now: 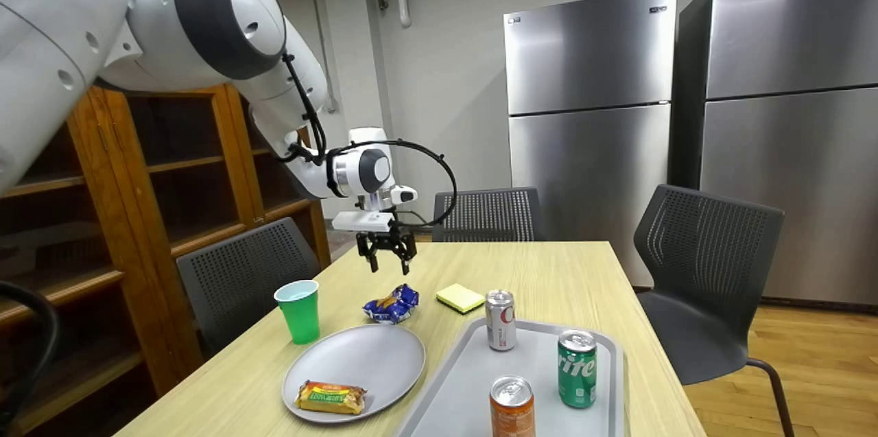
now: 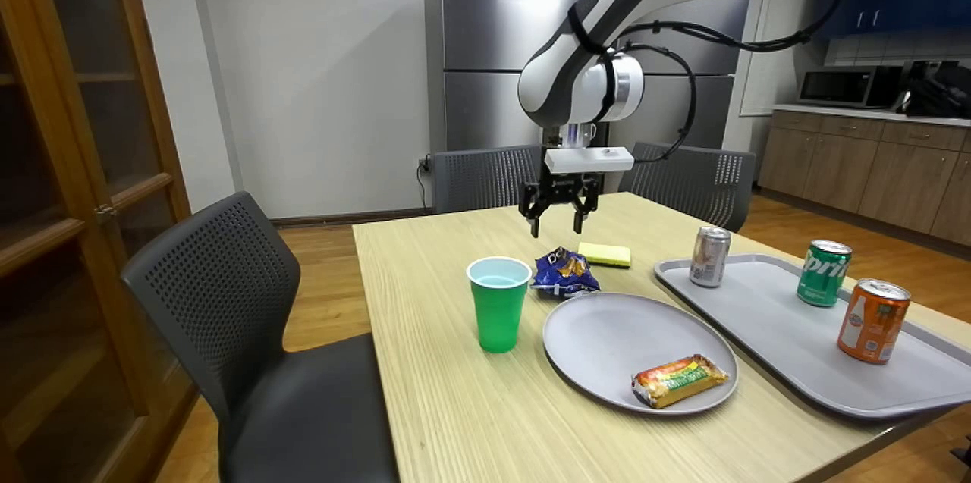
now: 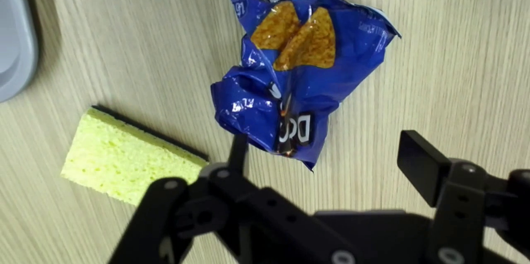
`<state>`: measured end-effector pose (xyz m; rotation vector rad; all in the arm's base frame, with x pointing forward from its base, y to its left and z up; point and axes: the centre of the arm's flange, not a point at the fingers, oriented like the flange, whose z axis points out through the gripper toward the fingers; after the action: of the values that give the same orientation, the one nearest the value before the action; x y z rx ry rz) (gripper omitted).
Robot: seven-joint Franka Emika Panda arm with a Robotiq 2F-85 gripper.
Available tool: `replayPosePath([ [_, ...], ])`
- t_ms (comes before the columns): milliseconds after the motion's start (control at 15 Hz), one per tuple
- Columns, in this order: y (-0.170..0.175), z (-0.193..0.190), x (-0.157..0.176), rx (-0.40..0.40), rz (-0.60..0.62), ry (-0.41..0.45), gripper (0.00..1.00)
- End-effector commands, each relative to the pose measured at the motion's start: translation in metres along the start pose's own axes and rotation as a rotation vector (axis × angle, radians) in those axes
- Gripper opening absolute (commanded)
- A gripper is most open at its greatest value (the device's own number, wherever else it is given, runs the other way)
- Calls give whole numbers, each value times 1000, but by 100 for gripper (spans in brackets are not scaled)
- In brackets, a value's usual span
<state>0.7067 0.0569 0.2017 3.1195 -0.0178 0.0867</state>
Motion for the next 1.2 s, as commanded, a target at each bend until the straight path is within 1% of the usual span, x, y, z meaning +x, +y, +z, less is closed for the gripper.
replayPosePath([
  [0, 3, -24, -27, 12, -73, -4, 100],
  [267, 8, -32, -49, 3, -119, -3, 100],
  [733, 28, -37, -94, 1, -255, -36, 100],
  [933, 38, -45, -113, -2, -261, -41, 100],
  [1133, 43, -56, -133, -4, -234, -39, 100],
])
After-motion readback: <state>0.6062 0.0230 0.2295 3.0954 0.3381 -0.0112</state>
